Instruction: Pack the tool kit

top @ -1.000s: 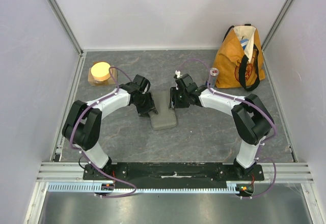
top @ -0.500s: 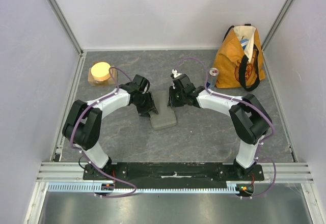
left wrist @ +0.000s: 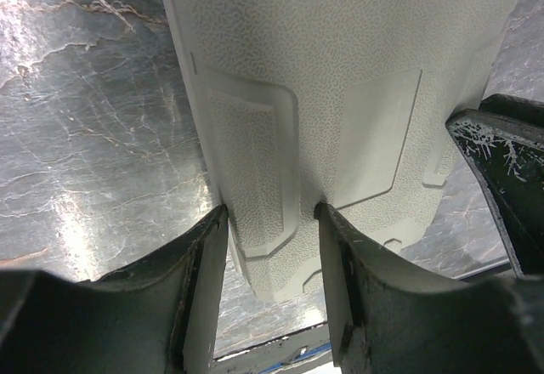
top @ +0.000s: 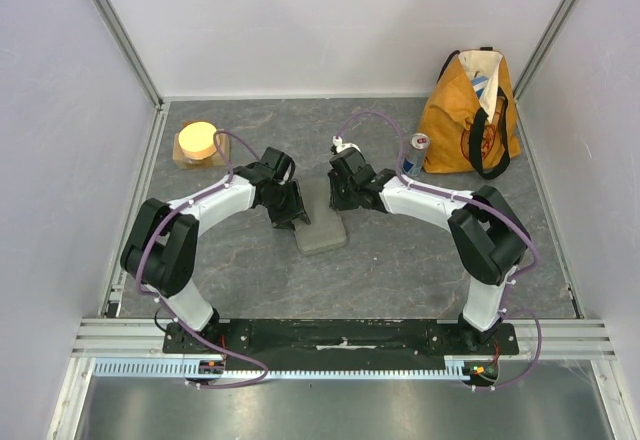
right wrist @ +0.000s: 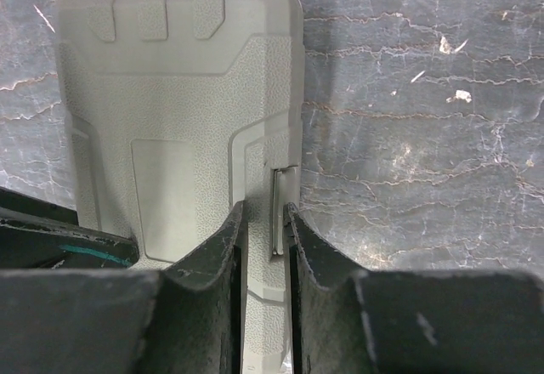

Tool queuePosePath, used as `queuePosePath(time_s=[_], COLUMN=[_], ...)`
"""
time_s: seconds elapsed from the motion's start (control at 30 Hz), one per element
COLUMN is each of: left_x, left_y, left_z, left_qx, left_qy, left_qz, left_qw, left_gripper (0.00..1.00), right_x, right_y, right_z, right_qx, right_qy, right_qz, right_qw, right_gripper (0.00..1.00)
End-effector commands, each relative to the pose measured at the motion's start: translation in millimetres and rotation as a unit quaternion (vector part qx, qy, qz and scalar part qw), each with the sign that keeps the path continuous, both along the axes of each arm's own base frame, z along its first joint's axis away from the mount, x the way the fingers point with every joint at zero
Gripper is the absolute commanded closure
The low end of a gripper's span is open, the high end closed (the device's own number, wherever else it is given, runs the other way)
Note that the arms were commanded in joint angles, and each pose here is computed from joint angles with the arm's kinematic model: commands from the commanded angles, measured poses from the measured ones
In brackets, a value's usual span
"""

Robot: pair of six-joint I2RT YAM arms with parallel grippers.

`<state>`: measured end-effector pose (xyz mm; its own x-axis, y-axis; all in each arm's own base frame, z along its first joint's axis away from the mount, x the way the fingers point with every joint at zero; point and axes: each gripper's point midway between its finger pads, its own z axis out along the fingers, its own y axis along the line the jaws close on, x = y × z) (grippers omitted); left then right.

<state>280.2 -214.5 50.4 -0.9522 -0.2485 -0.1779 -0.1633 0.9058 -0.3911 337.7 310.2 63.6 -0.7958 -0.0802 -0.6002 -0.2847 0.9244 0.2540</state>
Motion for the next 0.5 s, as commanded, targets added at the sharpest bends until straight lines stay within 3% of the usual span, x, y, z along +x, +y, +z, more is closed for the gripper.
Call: queuePosePath(time_s=[0.0,0.23,0.47], left_x=[6.9,33.3,63.1], left_y=[11.3,-33.2,-21.1], left_z=[-17.3,-21.0,14.1], left_qx=[0.030,-0.047,-0.007], left_qy=[-0.002,-0.007,-0.062], left_qz=[-0.005,-0.060,-0.037], left_qw=[1.000,0.997,0.997], left_gripper=[0.48,0.52,0.46], right_x=[-10.3,0.4,28.6], right_y=[-6.6,-28.9,-75.6], right_z=[-2.8,12.8,73.0], right_qx=[-0.035,-0.047,-0.066], right_qy=[0.023,-0.001,-0.077], right_qz=[0.006,-0.036,-0.119], right_qw=[0.999,0.998,0.988], right_gripper=[0.74,0.68,0.47])
